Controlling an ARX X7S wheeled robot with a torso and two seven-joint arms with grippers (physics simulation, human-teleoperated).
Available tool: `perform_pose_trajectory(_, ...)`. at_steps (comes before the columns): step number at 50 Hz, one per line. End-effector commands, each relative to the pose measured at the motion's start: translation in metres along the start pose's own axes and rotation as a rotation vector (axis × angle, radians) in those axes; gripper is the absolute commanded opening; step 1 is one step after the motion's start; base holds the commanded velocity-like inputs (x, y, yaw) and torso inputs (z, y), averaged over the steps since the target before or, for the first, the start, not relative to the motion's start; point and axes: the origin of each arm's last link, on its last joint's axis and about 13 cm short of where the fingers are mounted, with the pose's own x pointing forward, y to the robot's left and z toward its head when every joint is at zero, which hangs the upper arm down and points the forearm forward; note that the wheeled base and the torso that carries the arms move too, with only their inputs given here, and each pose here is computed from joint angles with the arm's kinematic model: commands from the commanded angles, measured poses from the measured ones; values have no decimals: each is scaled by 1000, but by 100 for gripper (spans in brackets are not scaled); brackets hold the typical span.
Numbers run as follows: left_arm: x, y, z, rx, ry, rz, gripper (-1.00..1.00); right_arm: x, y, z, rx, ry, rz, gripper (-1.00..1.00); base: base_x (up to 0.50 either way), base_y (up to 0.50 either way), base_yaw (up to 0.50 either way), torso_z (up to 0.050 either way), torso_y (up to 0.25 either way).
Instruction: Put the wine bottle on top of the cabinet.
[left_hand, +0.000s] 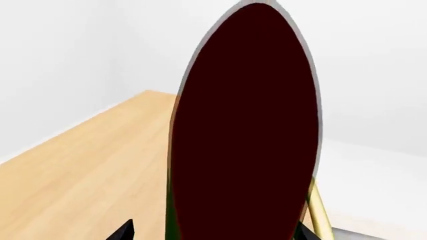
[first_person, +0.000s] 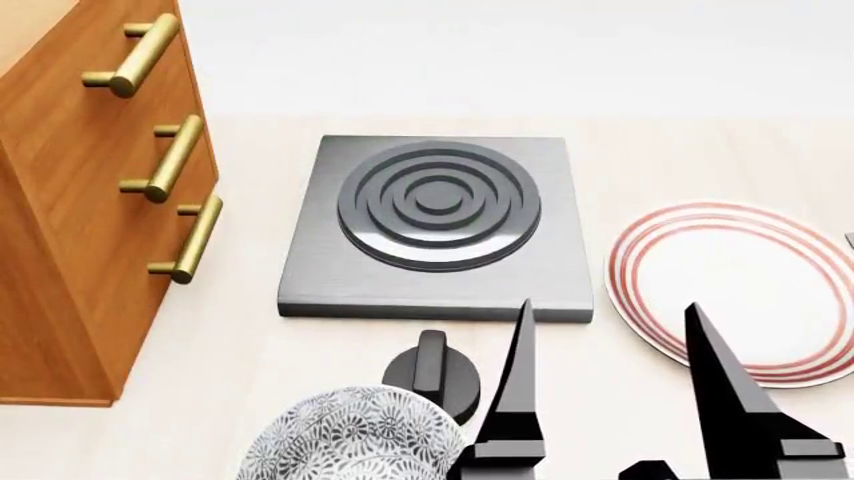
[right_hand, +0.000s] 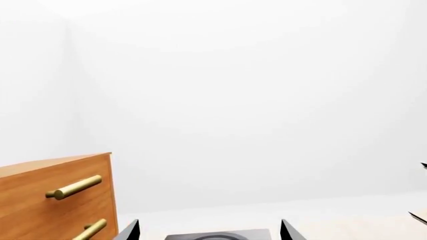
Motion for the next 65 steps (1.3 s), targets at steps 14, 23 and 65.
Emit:
perform_pose_trajectory(14,-16,-8,-12,123,-157,-30,100,1,2,-2,1,3,8,100,0,0,0,0,0)
perform_pose_trajectory(23,-48,-9,-21,132,-251,-61,100,0,1,-1,0,1,6,100,0,0,0,0,0)
perform_pose_trajectory(65,-167,-62,-154,255,-377,-240,100,1,8,-2,9,4,36,100,0,0,0,0,0)
